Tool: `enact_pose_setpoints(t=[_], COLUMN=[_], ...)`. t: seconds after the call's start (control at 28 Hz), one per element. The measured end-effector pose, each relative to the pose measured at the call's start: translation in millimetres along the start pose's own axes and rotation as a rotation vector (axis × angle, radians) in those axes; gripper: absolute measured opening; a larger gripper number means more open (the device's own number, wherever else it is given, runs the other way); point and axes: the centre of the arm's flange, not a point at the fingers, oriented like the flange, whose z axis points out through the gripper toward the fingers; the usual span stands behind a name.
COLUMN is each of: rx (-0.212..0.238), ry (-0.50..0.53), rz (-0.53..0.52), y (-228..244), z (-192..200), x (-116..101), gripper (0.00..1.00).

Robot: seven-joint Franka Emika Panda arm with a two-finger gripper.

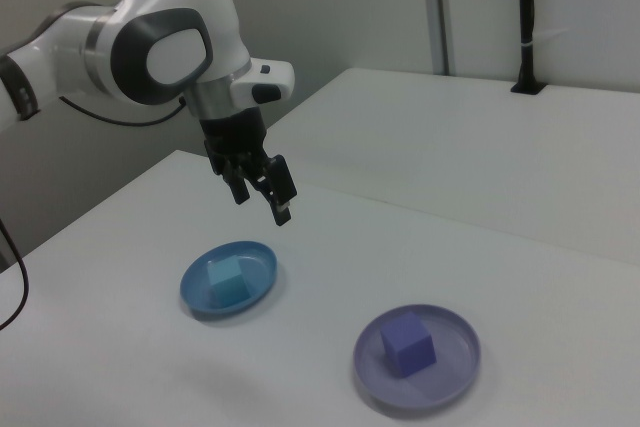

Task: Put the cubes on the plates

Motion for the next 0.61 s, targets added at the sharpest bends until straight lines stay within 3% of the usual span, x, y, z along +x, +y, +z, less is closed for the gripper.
enact_pose_setpoints(t=[0.61], rx=[0.012], ry=[0.010], rz=[0.002], y=[0.6], z=[-9.9], x=[-5.7], gripper=[1.00])
